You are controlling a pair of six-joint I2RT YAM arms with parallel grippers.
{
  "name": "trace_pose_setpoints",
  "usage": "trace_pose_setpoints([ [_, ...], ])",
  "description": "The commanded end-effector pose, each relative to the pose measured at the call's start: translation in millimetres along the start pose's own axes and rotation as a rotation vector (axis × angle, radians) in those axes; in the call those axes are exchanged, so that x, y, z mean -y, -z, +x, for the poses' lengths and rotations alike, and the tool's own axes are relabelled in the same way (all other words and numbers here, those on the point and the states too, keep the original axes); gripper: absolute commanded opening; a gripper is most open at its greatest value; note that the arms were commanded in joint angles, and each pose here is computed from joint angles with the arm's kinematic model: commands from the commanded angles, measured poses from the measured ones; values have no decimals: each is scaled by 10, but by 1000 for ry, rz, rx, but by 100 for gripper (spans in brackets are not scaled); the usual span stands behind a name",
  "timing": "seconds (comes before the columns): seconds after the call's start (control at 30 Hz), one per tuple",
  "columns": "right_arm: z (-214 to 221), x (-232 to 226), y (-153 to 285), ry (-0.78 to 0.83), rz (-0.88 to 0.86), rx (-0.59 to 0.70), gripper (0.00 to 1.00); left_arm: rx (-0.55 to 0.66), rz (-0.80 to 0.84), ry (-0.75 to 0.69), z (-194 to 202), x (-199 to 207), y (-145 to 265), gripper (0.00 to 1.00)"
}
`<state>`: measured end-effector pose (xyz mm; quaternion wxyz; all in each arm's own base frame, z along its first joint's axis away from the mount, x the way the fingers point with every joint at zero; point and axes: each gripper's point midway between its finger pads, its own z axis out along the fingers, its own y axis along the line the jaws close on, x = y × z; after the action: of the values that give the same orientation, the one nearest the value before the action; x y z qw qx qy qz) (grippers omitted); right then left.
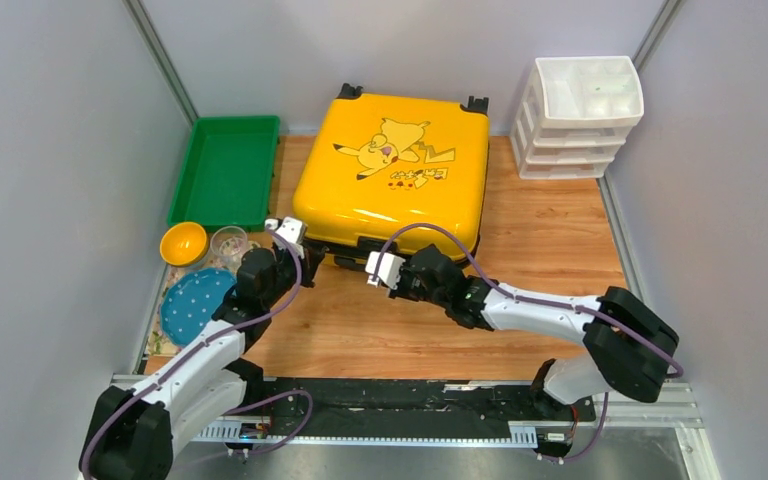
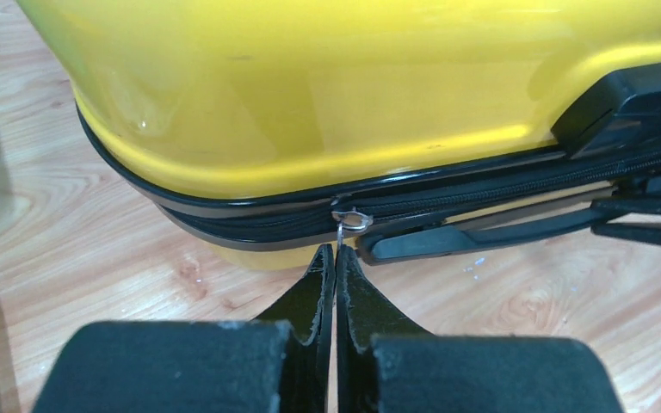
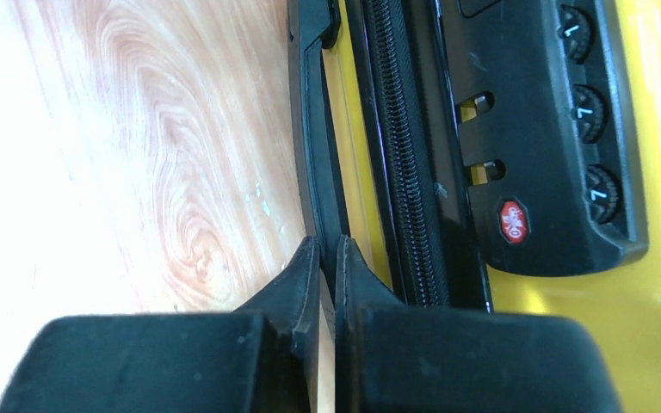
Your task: Open, take out, and arrange the luggage
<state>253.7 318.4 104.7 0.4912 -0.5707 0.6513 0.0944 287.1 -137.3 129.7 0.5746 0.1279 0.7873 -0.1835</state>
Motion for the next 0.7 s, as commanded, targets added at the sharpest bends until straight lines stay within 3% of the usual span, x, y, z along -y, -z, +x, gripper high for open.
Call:
trace_pose_setpoints([
  [0.0, 972, 12, 475, 17, -17, -321, 0, 18, -112, -89, -2, -436, 43, 0],
  [0.2, 1263, 167, 782, 47, -2, -368, 0, 53, -7, -191, -68, -458, -2, 0],
  [0.37, 1481, 300, 972, 18, 41, -435, 0, 32, -13, -167, -76, -499, 31, 0],
  [0.47, 1496, 322, 1036, 8, 54, -433, 0, 34, -14, -151, -9, -469, 117, 0],
  [0.53, 1295, 170, 1047, -34, -48, -357, 0, 41, 26, -125, 3, -366, 175, 0],
  [0.63, 859, 25, 1022, -39, -85, -213, 17, 58, 50, -90, 19, -263, 215, 0],
  [0.67, 705, 10, 1005, -26, -80, -171, 31, 50, 43, -88, 42, -264, 215, 0],
])
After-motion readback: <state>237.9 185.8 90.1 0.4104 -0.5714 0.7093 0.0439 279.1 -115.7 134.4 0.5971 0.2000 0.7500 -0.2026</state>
